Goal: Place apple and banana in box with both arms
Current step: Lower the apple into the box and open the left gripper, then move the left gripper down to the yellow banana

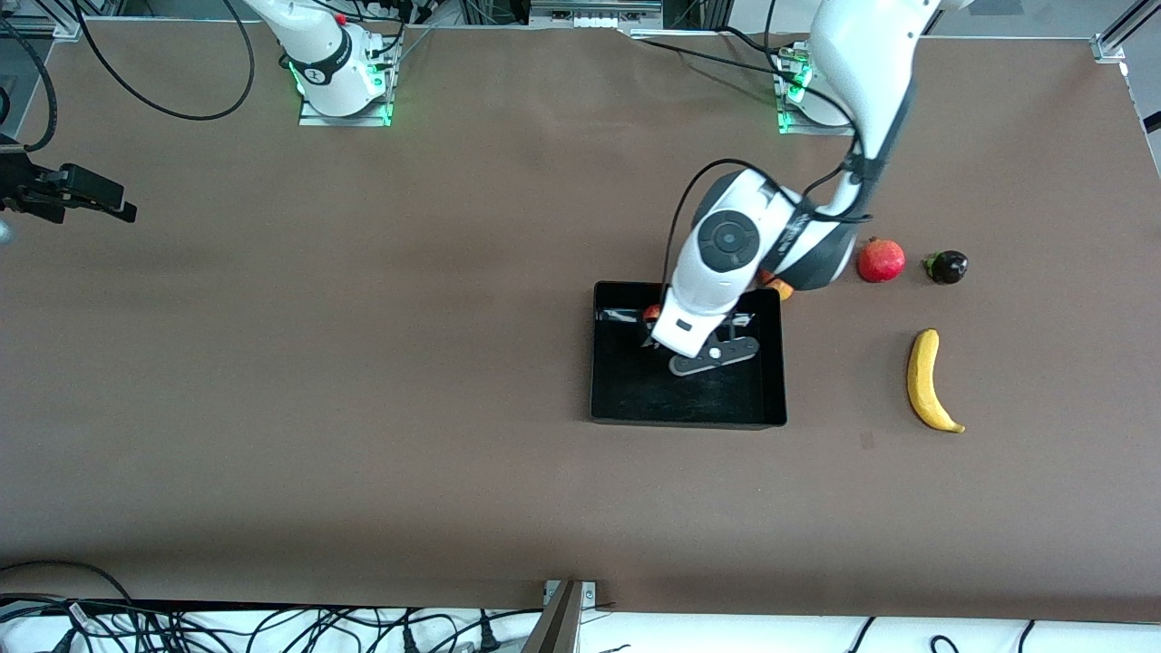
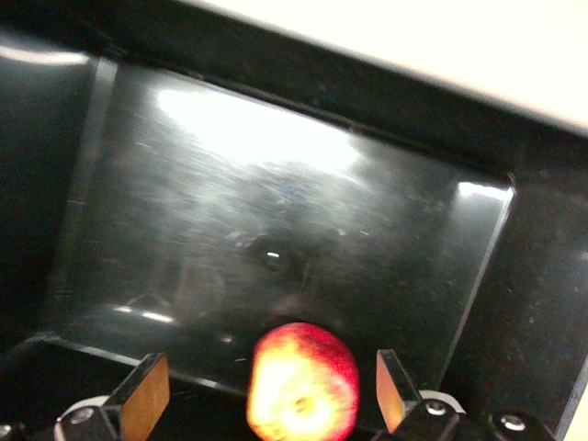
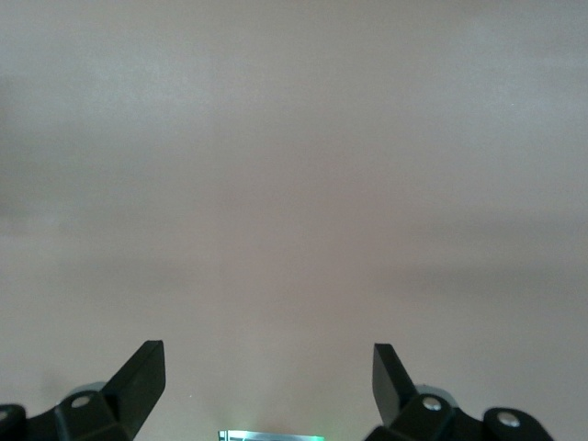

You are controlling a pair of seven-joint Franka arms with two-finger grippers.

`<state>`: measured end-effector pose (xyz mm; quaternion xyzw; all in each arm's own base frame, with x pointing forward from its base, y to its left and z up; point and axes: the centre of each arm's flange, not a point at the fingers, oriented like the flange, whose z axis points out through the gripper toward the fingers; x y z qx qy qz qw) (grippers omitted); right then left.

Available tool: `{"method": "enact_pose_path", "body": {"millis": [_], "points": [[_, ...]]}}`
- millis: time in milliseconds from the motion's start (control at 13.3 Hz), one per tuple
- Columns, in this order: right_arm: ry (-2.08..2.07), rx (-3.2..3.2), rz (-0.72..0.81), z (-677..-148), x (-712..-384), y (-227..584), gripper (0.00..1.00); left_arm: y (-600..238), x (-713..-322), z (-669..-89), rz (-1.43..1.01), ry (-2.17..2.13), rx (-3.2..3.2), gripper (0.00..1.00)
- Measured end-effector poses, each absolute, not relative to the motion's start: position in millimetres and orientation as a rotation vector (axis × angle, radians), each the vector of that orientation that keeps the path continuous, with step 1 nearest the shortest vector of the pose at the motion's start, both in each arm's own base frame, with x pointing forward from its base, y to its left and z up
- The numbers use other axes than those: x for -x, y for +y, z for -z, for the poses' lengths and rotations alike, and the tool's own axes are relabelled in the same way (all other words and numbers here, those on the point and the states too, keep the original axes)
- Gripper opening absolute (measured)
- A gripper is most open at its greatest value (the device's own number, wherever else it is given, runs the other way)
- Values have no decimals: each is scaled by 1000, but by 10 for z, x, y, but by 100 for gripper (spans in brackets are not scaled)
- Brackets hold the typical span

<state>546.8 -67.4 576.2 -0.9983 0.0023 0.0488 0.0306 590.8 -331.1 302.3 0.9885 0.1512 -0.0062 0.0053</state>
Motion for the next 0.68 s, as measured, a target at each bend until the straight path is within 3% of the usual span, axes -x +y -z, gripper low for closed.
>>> {"method": "enact_pose_path", "body": {"millis": [301, 678], "points": [[6, 3077, -151, -5761, -5469, -671, 100, -2287, -6251, -3453, 70, 392, -3120, 100], [6, 3077, -151, -5760, -5470, -670, 100, -632, -6581, -3300, 133, 141, -3121, 100]]}}
